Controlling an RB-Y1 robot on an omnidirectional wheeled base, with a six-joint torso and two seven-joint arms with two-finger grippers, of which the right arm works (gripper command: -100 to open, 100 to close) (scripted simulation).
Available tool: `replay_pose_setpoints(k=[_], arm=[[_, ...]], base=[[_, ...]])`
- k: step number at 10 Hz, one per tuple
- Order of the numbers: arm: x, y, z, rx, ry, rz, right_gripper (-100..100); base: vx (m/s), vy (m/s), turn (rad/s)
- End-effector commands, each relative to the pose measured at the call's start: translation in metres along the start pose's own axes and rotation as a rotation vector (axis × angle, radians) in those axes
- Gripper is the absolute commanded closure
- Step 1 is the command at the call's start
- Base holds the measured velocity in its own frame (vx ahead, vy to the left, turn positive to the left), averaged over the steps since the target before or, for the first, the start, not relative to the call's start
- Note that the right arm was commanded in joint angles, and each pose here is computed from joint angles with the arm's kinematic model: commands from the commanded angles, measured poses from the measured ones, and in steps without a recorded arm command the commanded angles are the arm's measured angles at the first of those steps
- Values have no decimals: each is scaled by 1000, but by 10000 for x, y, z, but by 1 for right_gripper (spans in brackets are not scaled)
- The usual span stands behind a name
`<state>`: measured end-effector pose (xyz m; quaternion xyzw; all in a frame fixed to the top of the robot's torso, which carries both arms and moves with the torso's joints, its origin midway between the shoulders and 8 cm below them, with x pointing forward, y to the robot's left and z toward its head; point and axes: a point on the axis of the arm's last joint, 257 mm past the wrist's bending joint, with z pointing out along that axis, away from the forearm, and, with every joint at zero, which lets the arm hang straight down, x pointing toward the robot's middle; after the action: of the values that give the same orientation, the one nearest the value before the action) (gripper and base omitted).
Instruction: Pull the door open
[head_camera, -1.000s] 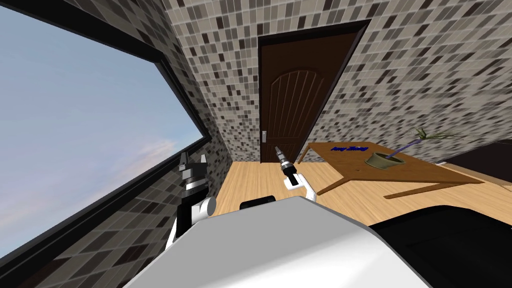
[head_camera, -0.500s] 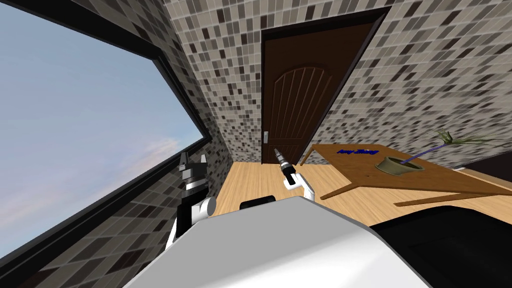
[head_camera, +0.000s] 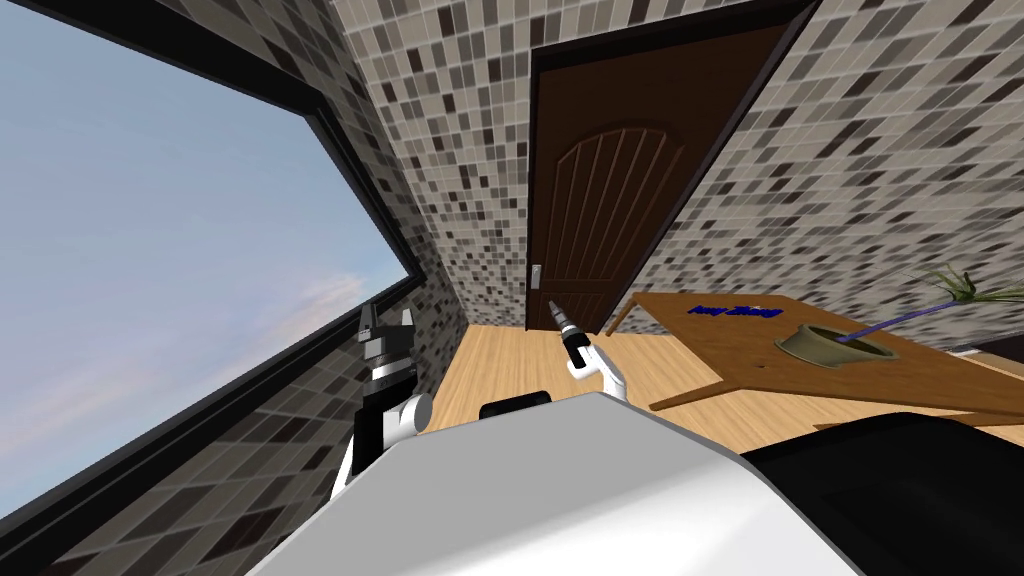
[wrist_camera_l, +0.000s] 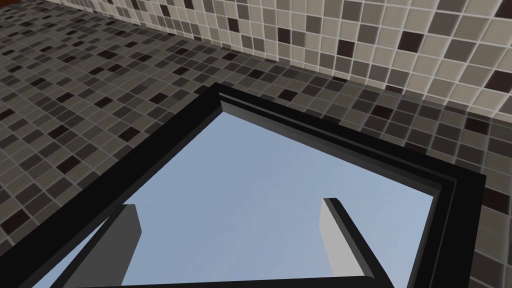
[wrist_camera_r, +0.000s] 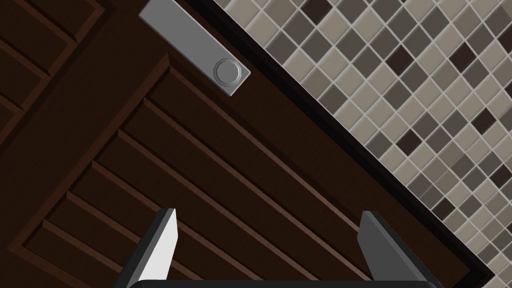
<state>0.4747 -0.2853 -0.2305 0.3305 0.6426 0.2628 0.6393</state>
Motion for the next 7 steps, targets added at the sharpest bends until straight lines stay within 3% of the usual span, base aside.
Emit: replay_pose_setpoints(k=[1,4,5,7], arm=[[32,-56,10,15,0,-22,-100],[80,-282,55,76,0,-99,-100],[76,-280,55,75,-1,-109,-100],[89,-418,79,113,-4,-166,-100]], base=[[58,-9,22],[83,-8,56],[65,-11,21],[62,-12,50]])
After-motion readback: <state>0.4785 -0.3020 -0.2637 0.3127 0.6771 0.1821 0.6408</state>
